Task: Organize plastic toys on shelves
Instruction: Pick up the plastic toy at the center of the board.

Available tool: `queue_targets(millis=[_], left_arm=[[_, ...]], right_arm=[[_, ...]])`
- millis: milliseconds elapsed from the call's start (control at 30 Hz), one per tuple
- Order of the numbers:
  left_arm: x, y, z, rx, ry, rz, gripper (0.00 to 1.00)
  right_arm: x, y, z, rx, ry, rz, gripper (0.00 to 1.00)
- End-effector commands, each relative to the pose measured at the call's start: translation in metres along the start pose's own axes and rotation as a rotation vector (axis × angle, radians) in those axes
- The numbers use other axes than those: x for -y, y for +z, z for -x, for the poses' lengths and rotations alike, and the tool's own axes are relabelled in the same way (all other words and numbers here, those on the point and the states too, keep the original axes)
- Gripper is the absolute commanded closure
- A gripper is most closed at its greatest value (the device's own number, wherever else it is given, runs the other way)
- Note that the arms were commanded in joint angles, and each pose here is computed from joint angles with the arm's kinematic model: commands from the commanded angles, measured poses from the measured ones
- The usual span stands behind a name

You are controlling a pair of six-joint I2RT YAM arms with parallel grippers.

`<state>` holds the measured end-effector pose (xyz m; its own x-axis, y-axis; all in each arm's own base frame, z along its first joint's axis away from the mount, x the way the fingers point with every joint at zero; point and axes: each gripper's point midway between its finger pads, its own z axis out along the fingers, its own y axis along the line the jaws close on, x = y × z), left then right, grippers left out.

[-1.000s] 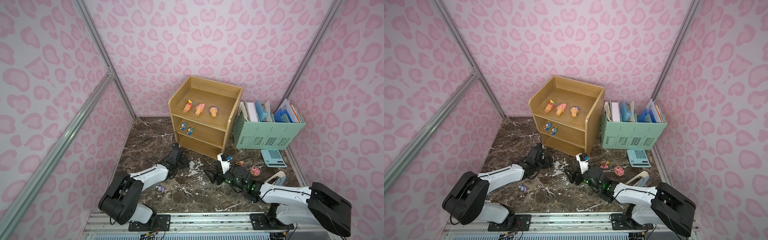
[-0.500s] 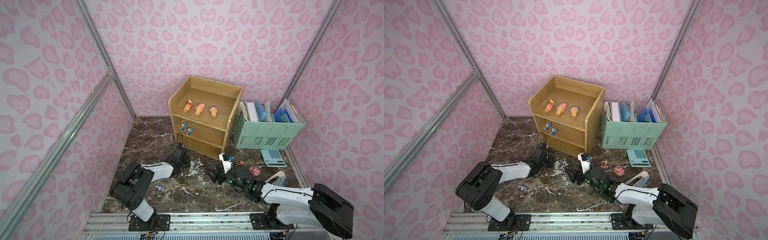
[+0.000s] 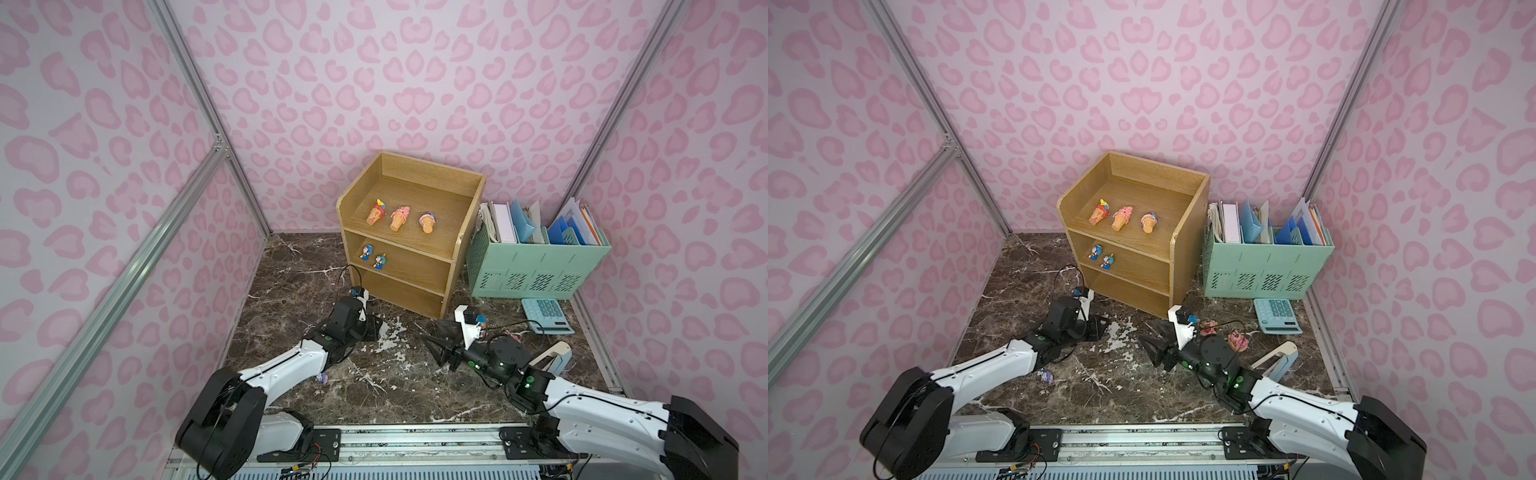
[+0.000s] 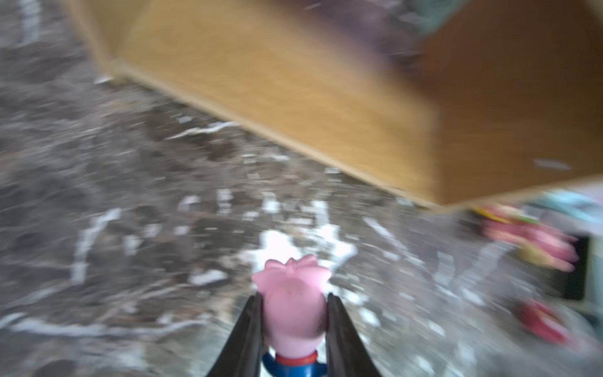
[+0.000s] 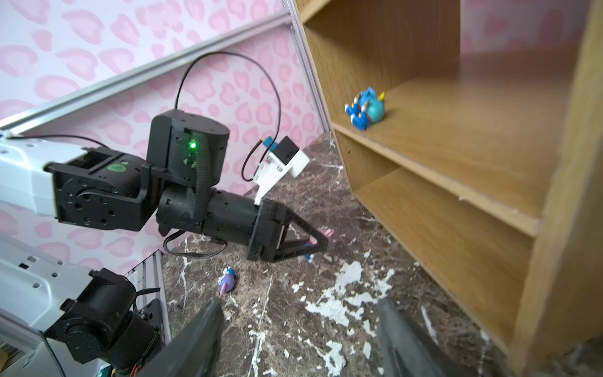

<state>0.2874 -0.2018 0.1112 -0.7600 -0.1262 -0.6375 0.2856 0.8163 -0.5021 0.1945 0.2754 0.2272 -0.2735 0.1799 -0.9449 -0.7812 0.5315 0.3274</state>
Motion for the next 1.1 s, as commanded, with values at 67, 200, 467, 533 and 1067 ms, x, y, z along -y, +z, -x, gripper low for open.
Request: queue_targets(millis=[67,200,467,533,1067], left_arm=[[0.116,-0.063,-0.006,-0.029,0.070,-0.649,0.79],[0.168,-0.109,-0.002,-0.040,0.127,-0.901,0.79],[0.213,-0.160,-0.019,-0.251,0.284,-0.997,0.79],[0.214,-0.167,-0.026,-0.320,0.298,-0.995,0.79],[0.223,-0.174,-0.034,-0.470,0.339,-1.020,0.79]], right_arm=[[-0.022,-0.029,0.033,0.072,-0.215,0.198,0.21],[-0.060,-0.055,0.048,0.112,-0.473,0.432,0.15],[-0.096,-0.071,0.071,0.072,-0.731,0.694,0.07],[-0.098,-0.069,0.077,0.064,-0.759,0.708,0.07],[-0.121,-0.039,0.043,-0.109,-0.819,0.781,0.22]])
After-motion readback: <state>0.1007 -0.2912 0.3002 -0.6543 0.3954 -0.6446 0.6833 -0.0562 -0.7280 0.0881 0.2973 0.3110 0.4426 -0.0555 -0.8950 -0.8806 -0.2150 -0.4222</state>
